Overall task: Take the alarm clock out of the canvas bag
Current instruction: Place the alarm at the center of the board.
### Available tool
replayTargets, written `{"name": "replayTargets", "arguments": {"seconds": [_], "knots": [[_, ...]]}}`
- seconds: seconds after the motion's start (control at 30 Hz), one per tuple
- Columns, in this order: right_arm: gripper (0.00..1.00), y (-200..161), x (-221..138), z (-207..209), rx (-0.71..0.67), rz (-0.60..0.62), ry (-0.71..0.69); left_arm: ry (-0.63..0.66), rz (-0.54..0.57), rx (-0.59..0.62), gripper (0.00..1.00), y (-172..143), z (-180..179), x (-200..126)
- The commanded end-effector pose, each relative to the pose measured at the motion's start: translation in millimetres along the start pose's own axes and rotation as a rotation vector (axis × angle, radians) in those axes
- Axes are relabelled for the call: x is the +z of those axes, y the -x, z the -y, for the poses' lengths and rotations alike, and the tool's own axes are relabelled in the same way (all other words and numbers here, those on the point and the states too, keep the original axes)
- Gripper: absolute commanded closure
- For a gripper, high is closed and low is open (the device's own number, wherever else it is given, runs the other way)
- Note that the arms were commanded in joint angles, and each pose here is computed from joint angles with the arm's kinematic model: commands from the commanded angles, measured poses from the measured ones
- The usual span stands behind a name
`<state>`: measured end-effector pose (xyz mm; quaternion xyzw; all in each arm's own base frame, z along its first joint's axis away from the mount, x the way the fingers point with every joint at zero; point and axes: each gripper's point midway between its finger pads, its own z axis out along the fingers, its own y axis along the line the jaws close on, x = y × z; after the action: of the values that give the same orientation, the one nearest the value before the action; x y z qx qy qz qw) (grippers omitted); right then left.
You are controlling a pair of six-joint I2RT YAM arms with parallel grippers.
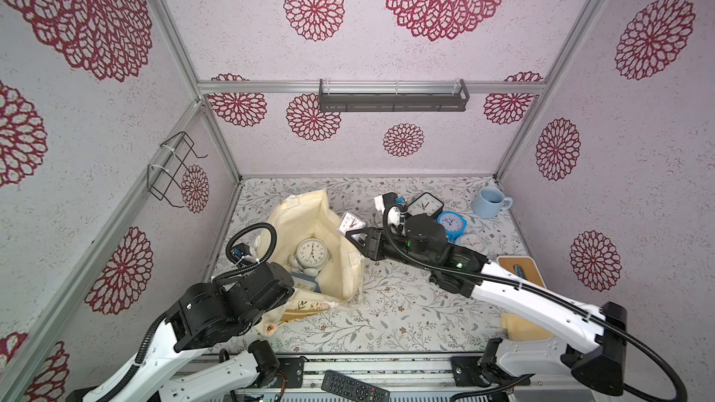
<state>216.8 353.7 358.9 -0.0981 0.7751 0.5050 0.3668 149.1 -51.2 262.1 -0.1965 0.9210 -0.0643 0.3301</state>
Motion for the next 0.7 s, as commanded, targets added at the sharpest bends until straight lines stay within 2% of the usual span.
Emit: {"name": "replayTargets", "arguments": {"seconds": [0.0, 0.17, 0.33, 0.53, 0.67], "knots": [[0.71, 15, -37, 47, -0.049, 0.029, -0.184, 0.03, 0.093, -0.006, 1.0, 20, -4, -5], [0.71, 22, -76, 133, 0.126, 0.073, -0.401, -0.018, 0.088, 0.02, 1.0, 20, 13, -1], [0.71, -13, -70, 218, 0.352, -0.013, -0.524, -0.061, 0.029, 0.075, 1.0, 6, 33, 12], [0.71, -47, -55, 281, 0.449, -0.088, -0.655, -0.07, -0.001, 0.084, 1.0, -3, 40, 22], [0.7, -62, -55, 307, 0.503, -0.101, -0.729, -0.08, -0.005, 0.077, 1.0, -6, 42, 25]]}}
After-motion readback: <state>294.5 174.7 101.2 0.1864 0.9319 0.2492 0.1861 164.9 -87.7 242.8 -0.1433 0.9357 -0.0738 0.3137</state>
